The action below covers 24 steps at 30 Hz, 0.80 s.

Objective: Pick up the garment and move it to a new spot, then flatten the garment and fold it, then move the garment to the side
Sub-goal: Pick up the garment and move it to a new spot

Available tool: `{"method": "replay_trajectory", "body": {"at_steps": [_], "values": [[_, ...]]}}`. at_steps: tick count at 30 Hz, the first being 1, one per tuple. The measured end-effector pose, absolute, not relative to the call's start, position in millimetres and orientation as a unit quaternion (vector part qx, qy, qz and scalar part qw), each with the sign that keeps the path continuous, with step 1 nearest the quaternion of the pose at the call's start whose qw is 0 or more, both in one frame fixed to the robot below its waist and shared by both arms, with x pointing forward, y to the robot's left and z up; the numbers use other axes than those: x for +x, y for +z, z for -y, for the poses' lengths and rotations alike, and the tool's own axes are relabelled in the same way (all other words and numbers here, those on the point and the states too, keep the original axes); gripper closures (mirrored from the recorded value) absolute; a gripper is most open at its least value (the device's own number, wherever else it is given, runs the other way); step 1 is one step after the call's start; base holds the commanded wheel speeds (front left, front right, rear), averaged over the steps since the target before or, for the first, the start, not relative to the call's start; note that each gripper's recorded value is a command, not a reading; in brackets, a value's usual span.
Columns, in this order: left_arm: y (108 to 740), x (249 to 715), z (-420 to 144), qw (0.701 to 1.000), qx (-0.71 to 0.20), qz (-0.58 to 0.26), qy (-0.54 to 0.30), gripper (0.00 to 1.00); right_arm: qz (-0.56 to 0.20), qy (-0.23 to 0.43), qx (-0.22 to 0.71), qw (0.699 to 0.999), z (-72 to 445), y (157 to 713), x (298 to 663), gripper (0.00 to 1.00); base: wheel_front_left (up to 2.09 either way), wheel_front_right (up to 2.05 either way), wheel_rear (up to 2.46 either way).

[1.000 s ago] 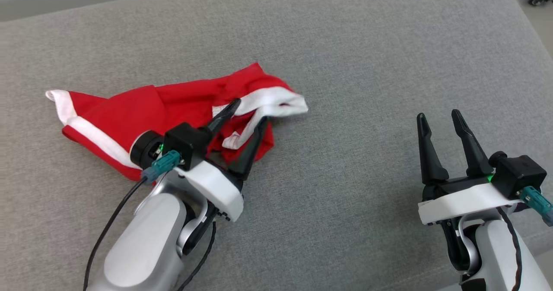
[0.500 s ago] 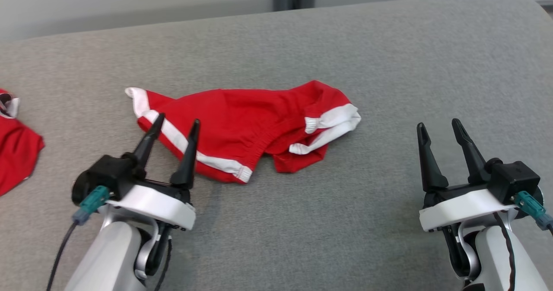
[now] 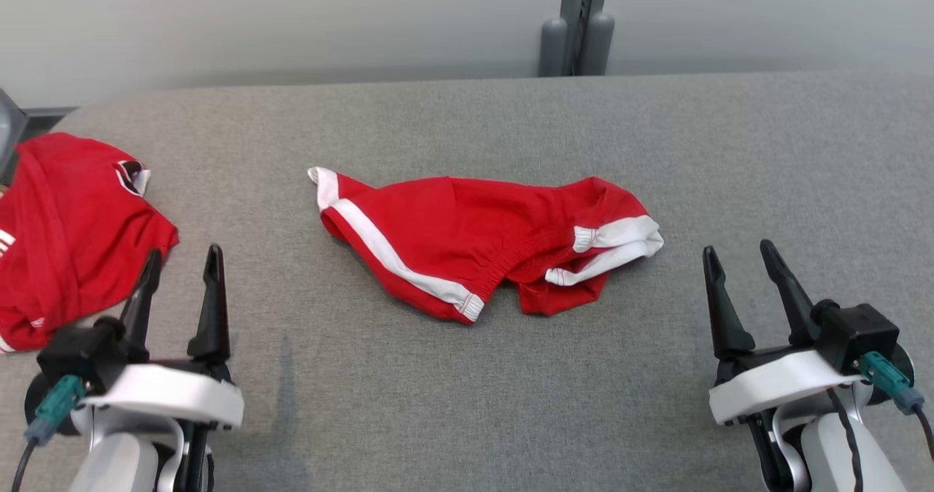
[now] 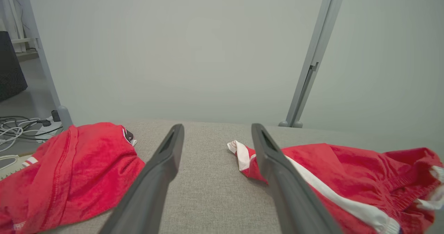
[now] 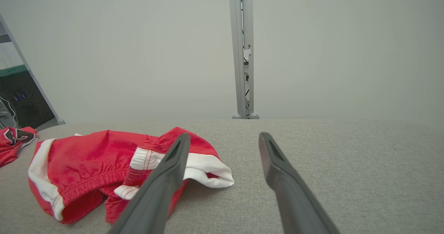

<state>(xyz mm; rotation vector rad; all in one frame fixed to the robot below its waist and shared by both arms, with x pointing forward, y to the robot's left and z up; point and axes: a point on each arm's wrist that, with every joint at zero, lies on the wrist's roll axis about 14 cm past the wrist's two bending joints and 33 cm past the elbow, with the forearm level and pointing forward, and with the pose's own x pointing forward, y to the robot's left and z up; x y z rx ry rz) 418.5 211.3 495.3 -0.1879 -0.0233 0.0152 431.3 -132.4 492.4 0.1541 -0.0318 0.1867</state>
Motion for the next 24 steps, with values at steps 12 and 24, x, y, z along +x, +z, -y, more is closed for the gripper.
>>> {"method": "replay_trajectory", "body": {"at_steps": [12, 24], "values": [[488.1, 374.6, -214.0, 0.998, -0.069, -0.001, 0.006, 0.00, 0.016, 0.100, 0.075, 0.992, 128.6, 496.1, 404.6, 0.00, 0.00, 0.00, 0.00], [487.2, 356.5, -205.3, 0.998, -0.060, -0.002, -0.003, 0.00, 0.022, 0.086, 0.075, 0.993, 139.0, 499.3, 383.7, 0.00, 0.00, 0.00, 0.00]]}}
